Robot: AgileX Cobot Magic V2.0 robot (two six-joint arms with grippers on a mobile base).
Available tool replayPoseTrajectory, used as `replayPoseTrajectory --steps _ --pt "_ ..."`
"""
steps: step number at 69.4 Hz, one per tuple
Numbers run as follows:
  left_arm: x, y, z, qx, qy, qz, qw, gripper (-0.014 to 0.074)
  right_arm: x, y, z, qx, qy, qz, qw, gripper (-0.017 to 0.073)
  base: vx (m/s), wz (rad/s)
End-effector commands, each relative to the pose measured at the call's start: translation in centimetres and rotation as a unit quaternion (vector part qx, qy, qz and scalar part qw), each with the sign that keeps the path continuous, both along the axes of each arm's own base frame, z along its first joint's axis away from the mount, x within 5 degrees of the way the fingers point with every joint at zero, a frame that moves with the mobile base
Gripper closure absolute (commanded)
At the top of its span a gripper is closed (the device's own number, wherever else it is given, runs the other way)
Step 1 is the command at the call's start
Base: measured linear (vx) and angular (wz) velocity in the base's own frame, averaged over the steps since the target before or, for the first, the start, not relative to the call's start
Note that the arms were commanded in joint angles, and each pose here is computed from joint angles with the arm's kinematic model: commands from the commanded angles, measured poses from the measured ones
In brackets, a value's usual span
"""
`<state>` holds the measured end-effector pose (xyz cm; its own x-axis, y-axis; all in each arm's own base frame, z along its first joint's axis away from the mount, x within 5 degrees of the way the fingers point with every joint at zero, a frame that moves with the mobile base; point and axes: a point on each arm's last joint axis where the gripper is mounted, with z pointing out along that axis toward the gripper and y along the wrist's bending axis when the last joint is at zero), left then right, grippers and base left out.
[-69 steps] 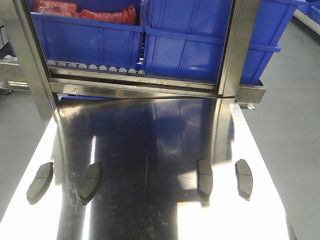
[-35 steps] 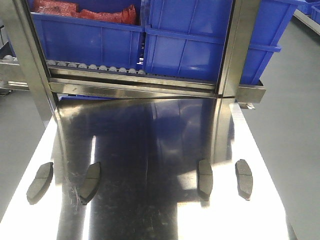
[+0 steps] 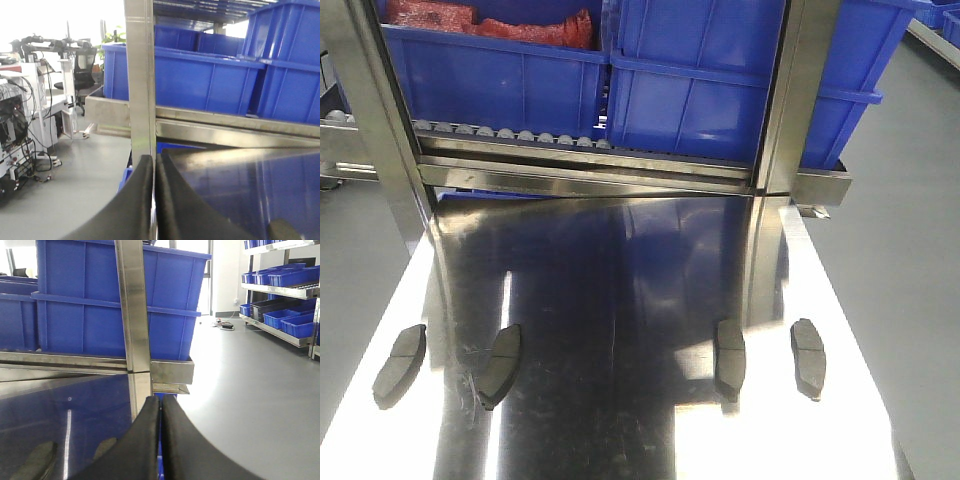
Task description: Move and align brake pads A on conveyor
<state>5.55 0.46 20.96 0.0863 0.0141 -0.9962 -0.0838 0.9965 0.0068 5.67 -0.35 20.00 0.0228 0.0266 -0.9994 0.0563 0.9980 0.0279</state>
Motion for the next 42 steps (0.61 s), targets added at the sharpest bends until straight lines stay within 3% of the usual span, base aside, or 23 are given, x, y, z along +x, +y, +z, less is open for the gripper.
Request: replayPoseTrajectory --steps 1,10,21,30,42 --pt "-0.7 0.0 3.8 -0.011 -0.078 -0.002 0.997 0.06 -0.1 0.1 0.4 -0.008 -0.038 0.001 0.999 0.0571 0.0 0.0" --pt "-0.3 -0.1 6.9 -0.028 -0.043 -0.008 0.999 0.06 -0.1 0.1 0.4 -0.008 -0.039 0.001 0.999 0.0571 0.0 0.0" --pt "2.1 0.0 9.0 -0.03 0.092 -0.012 0.995 0.06 -0.1 0.1 0.4 -0.008 -0.039 0.001 0.999 0.0571 0.0 0.0" --pt "4.3 0.0 8.9 -0.039 0.207 -0.015 0.977 0.06 -0.1 0.1 0.4 -0.008 -0.039 0.001 0.999 0.0571 0.0 0.0" --pt "6.3 0.1 7.0 -0.044 0.326 -0.017 0.944 0.06 -0.1 0.1 0.4 -0.008 -0.039 0.001 0.999 0.0571 0.0 0.0"
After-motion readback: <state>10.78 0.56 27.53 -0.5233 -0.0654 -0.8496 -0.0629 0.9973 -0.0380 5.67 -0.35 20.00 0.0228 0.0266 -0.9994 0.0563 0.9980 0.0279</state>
